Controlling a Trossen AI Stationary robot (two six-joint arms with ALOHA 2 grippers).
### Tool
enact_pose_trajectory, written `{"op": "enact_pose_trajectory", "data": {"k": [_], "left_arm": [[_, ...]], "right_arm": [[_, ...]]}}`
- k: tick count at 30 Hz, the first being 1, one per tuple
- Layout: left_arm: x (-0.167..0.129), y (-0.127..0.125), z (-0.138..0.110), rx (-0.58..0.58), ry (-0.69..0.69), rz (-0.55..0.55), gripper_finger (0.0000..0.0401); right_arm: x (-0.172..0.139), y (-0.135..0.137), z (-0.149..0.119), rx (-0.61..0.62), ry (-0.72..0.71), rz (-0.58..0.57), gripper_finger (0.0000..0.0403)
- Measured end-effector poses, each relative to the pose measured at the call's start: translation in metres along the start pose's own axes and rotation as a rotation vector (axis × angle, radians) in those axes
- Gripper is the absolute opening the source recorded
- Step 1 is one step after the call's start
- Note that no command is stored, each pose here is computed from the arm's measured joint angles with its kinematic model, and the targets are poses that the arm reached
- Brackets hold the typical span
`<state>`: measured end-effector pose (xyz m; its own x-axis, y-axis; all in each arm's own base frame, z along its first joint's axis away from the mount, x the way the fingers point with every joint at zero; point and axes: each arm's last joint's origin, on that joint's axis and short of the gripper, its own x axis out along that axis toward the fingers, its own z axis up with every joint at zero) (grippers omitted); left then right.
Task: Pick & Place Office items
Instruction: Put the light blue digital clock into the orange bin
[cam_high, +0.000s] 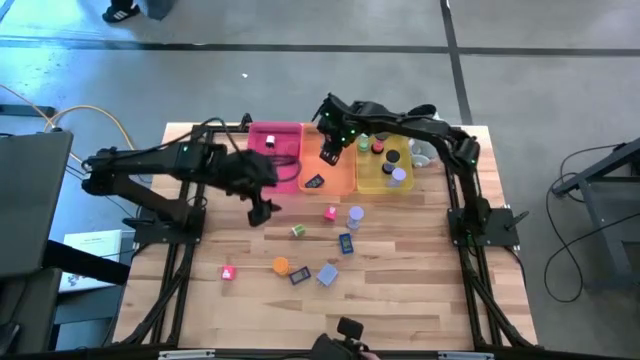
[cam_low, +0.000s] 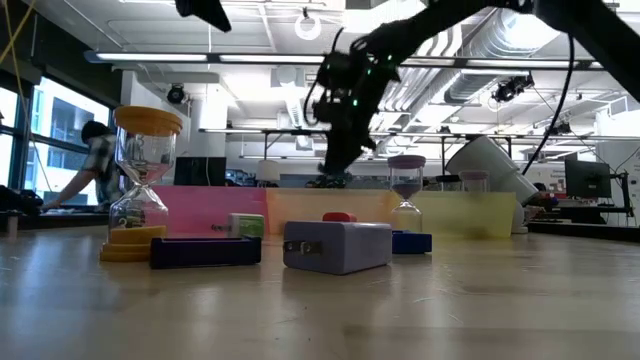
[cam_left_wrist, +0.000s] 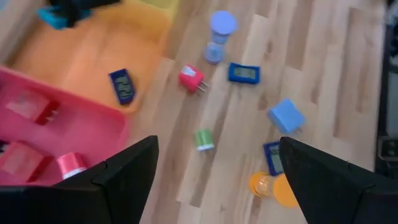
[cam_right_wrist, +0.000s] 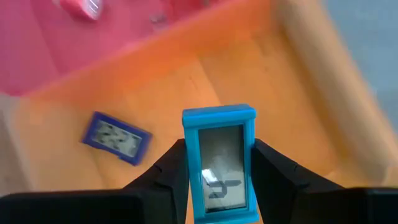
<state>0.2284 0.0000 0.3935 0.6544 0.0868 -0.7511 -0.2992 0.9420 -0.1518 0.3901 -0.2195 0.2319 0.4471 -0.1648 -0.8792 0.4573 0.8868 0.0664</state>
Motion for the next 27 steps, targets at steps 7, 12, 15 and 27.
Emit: {"op": "enact_pose_trajectory", "data": {"k": [7,12,15,27], "left_arm": [[0.001,0.016,0.005,-0.054,-0.011,0.045,0.0325],[0.001,0.016,0.005,-0.053,-0.010,0.044,0.0325],[0.001,0.015,0.005,-0.051,-0.007,0.033,0.0325],[0.001,0.015,0.005,-0.042,-0.007,0.033,0.0325]], "right_arm": [[0.033,-0.002,-0.012,-0.015,0.115,0.001,0.0124],[0.045,0.000,-0.016,-0.023,0.147,0.013,0.0124],[0.048,0.000,-0.018,-0.020,0.166,0.014,0.0124],[0.060,0.001,-0.021,-0.013,0.188,0.013,0.0124]]}}
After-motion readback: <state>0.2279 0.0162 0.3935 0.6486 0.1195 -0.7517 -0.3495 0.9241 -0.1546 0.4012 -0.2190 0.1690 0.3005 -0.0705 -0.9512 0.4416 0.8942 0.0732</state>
